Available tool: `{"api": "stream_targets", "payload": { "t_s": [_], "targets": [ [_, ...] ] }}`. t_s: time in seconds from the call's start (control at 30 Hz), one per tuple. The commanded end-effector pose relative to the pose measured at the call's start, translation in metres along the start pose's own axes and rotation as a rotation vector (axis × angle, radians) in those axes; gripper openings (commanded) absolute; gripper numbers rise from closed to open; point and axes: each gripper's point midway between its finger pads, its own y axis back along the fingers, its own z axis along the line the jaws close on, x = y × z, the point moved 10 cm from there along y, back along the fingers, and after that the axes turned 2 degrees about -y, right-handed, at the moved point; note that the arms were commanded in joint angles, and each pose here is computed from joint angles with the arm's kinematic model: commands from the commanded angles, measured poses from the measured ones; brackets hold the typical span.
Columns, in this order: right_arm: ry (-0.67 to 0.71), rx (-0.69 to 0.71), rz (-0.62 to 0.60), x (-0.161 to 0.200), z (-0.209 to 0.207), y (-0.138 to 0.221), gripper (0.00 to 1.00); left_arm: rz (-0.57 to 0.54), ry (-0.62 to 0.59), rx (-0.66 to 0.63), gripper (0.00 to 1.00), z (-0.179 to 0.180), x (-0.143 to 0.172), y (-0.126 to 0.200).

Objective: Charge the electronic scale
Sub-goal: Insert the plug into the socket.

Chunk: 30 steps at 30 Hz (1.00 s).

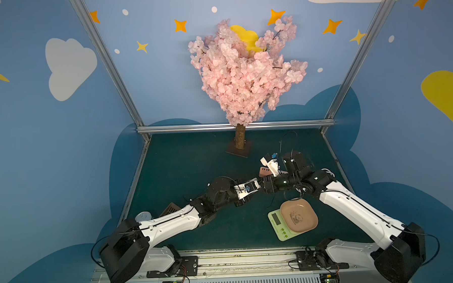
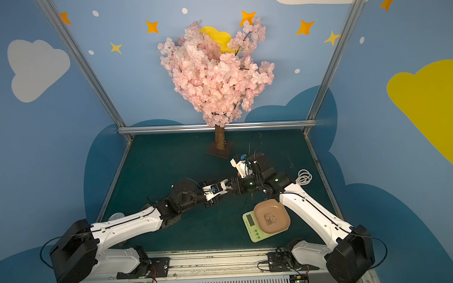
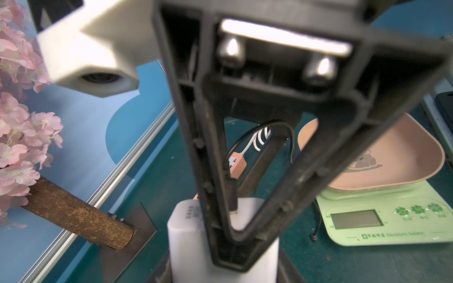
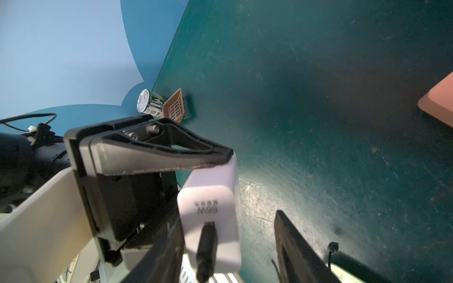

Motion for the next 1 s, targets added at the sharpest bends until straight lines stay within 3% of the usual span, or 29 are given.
{"api": "stream_targets", "payload": {
  "t_s": [0.0, 0.3, 0.43, 0.5, 0.6, 0.7, 0.97],
  "targets": [
    [0.000, -0.025, -0.004, -0.003, 0.003, -0.003, 0.52, -0.048, 0.008, -0.019, 0.36, 0.007, -0.012, -0.003],
    [-0.005, -0.040, -0.002, -0.003, 0.001, -0.009, 0.23, -0.045, 0.015, -0.031, 0.38, 0.008, -0.011, -0.004],
    [-0.008, -0.038, 0.004, -0.005, -0.001, -0.013, 0.14, -0.047, 0.015, -0.038, 0.41, 0.007, -0.010, -0.004],
    [-0.009, -0.035, 0.007, -0.006, -0.001, -0.014, 0.11, -0.045, 0.015, -0.049, 0.50, 0.008, -0.009, -0.003],
    [-0.006, -0.008, 0.003, -0.007, -0.002, -0.014, 0.10, -0.062, 0.014, -0.093, 0.71, 0.010, -0.008, 0.001],
    [-0.015, 0.095, -0.007, -0.010, -0.008, -0.010, 0.09, -0.079, 0.009, -0.126, 0.82, 0.009, -0.007, 0.007],
    [-0.094, 0.543, -0.086, -0.030, -0.043, 0.003, 0.08, -0.079, 0.025, -0.162, 0.86, 0.008, -0.004, 0.021]
  ]
}}
